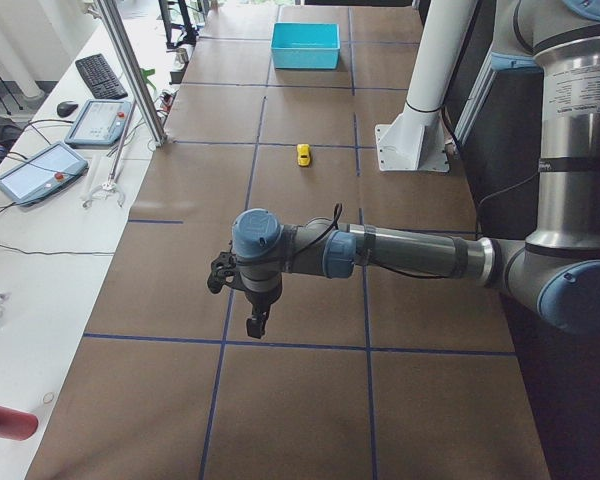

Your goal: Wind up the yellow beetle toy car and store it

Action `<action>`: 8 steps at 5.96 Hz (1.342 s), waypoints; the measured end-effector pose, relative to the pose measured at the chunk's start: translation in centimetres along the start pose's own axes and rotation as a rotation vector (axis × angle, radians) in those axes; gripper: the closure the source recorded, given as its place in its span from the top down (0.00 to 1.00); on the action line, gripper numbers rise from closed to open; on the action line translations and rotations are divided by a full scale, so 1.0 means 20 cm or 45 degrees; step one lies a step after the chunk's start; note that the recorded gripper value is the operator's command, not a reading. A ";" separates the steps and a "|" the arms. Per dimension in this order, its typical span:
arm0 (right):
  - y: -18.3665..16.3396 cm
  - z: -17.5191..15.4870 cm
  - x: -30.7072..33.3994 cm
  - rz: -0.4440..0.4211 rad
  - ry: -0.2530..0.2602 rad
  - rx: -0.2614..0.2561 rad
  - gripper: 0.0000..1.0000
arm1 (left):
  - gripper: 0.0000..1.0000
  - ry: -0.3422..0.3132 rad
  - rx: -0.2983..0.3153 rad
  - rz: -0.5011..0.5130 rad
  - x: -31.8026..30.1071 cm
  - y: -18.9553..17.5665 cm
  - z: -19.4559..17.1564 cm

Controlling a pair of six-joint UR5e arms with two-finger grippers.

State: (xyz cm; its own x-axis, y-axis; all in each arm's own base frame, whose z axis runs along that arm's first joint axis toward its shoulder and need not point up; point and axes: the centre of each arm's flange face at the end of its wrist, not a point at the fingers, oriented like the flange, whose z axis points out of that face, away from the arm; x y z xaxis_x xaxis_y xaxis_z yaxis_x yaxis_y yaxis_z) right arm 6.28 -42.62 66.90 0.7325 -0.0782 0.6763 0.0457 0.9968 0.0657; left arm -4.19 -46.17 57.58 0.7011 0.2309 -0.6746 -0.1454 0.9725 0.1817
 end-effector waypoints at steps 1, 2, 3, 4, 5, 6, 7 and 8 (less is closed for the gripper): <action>0.00 0.01 0.01 0.006 0.001 -0.006 1.00 | 1.00 -0.038 -0.026 0.057 0.23 -0.01 -0.12; 0.00 0.01 0.01 0.007 0.001 -0.008 1.00 | 1.00 -0.104 -0.028 0.163 0.47 -0.02 -0.21; 0.00 0.01 0.01 0.003 0.001 -0.003 1.00 | 1.00 -0.133 -0.015 0.298 0.71 -0.07 -0.25; 0.00 -0.01 -0.01 -0.003 0.001 0.003 1.00 | 1.00 -0.121 -0.011 0.432 0.96 -0.17 -0.24; 0.00 -0.02 -0.02 -0.008 0.000 0.009 1.00 | 1.00 -0.109 -0.021 0.558 1.23 -0.29 -0.22; -0.01 -0.03 -0.03 -0.011 0.000 0.011 1.00 | 1.00 -0.125 -0.032 0.688 1.53 -0.39 -0.20; 0.00 -0.06 -0.06 0.006 0.000 -0.008 1.00 | 1.00 -0.157 -0.031 0.820 1.85 -0.45 -0.18; -0.01 -0.09 -0.09 0.029 -0.001 -0.036 1.00 | 1.00 -0.185 -0.020 0.938 2.10 -0.46 -0.15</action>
State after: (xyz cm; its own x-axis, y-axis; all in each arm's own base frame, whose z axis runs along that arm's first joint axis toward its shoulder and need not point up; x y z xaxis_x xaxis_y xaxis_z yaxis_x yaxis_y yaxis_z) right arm 6.17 -42.57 64.27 0.7331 -0.0551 0.6779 0.0478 0.9984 0.0294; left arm 24.57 -45.36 25.36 0.5034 0.8170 -0.2813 -0.6219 0.5686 0.5384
